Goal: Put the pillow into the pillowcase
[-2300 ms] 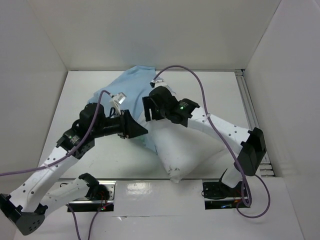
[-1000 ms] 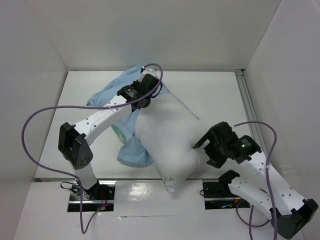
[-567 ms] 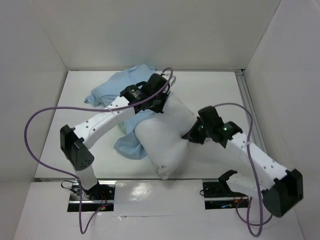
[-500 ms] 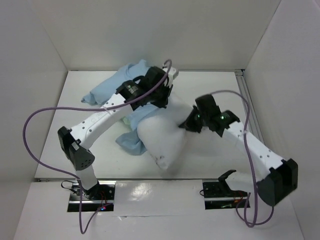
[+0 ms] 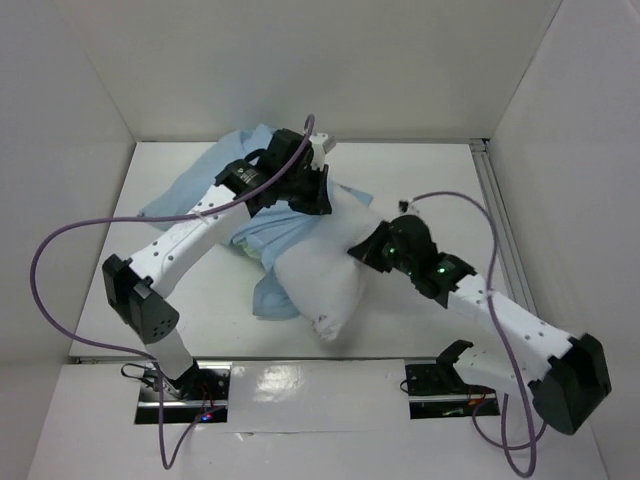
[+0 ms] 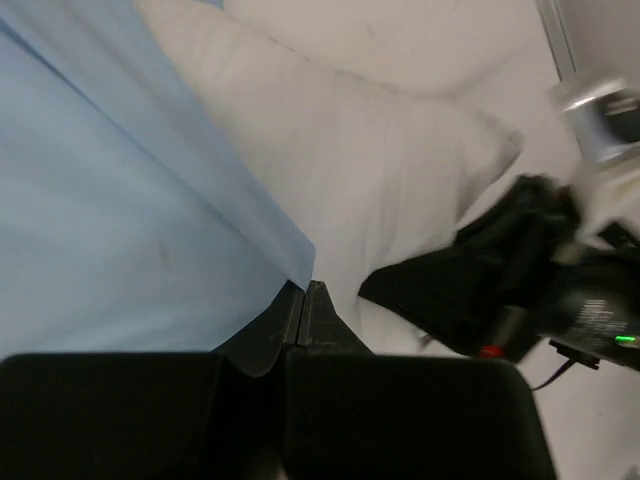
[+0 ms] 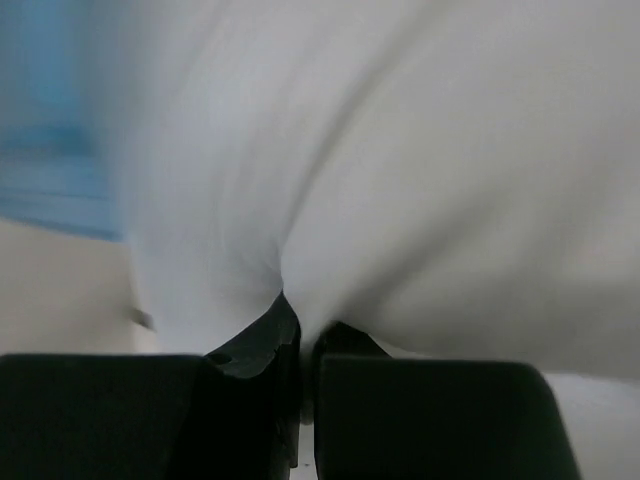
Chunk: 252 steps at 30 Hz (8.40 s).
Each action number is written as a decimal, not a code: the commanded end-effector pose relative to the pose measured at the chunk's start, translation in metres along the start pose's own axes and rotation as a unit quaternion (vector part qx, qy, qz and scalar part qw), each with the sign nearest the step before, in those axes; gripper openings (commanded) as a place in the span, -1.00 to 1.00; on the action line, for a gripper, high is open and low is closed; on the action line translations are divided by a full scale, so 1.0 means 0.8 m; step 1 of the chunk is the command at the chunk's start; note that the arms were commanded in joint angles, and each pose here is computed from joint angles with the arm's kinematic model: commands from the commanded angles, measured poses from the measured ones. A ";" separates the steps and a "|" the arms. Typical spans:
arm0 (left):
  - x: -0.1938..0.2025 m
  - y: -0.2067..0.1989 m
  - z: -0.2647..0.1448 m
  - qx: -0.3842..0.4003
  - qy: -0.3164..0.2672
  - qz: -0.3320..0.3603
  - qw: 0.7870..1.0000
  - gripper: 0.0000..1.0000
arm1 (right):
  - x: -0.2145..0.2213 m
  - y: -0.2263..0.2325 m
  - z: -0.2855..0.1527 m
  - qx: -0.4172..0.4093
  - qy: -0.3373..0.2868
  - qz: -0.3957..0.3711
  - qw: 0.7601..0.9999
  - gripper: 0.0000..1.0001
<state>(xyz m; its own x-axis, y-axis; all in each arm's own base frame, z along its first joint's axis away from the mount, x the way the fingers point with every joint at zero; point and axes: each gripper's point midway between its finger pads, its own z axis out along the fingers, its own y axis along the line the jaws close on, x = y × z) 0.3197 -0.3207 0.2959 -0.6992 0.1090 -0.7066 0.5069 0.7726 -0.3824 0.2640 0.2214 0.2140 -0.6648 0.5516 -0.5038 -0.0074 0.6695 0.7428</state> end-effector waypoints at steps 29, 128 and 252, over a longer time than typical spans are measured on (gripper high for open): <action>0.098 -0.074 0.016 0.070 0.097 -0.044 0.992 -1.00 | -0.104 0.117 -0.102 -0.180 -0.141 0.009 0.974 -1.00; 0.037 -0.014 -0.069 -0.016 0.045 -0.008 0.999 0.03 | 0.086 0.078 0.046 -0.122 0.057 -0.128 0.983 -0.37; -0.019 0.087 -0.074 -0.192 -0.045 -0.094 0.976 0.58 | 0.095 0.021 -0.058 0.002 0.148 -0.252 0.956 0.76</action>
<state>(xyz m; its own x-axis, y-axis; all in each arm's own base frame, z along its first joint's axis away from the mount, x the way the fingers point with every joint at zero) 0.3334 -0.2556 0.2583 -0.8096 -0.0717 -0.5826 0.0784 0.9704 -0.2284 0.1737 0.2703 0.2070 -0.7555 0.0179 -0.6549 -0.4251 0.7472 0.5109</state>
